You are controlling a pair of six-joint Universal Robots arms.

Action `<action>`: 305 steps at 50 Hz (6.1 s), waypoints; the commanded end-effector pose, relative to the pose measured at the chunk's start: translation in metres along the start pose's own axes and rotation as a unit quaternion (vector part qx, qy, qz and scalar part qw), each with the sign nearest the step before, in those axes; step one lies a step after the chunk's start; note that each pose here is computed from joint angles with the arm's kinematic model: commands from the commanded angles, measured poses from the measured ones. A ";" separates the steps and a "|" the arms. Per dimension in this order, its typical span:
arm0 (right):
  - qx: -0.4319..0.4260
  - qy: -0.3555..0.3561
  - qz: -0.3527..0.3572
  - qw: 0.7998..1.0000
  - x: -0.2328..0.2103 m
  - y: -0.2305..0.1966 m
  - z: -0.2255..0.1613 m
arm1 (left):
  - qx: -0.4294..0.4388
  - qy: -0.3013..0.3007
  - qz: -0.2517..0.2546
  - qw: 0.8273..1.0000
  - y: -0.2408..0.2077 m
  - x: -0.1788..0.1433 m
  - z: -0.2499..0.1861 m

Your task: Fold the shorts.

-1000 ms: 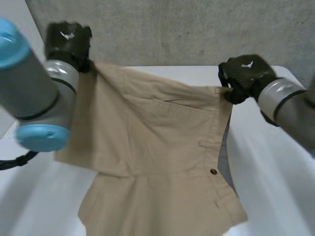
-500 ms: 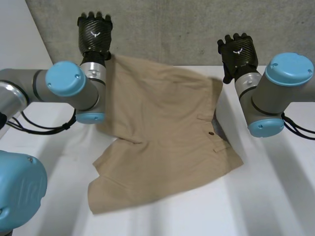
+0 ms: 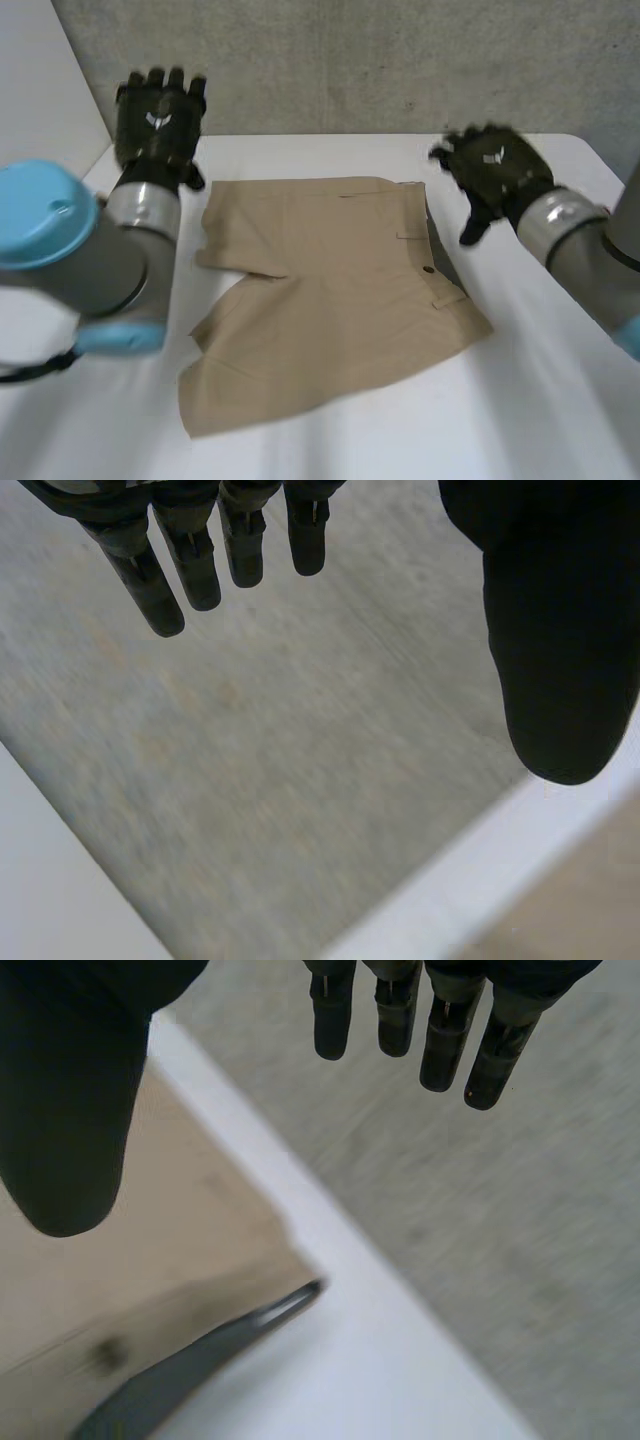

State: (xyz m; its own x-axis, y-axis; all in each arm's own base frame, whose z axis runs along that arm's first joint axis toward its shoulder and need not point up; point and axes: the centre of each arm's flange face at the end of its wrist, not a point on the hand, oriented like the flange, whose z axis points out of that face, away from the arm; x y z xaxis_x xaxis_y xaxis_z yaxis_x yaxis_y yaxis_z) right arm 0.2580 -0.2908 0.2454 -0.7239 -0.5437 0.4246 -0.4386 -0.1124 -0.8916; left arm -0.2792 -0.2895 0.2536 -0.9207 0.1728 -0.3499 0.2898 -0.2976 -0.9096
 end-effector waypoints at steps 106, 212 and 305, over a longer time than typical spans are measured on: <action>-0.240 -0.143 -0.072 0.957 0.008 0.028 -0.138 | -0.300 0.218 -0.143 0.918 -0.041 -0.029 -0.222; 0.032 0.074 -0.032 0.996 0.009 0.108 0.149 | -0.035 0.131 0.029 0.990 0.165 0.082 0.122; -0.072 0.061 -0.088 0.992 0.068 0.063 0.013 | -0.161 0.116 -0.119 0.973 0.033 -0.007 -0.069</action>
State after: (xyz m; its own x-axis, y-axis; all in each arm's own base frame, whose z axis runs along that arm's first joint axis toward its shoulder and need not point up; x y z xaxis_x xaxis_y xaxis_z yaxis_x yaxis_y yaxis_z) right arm 0.1298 -0.3589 0.1849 -0.7950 -0.3388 0.5032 -0.5698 0.1326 -0.8110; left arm -0.2471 -0.2374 0.2122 -0.8969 0.4237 -0.1268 0.1739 0.0742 -0.9820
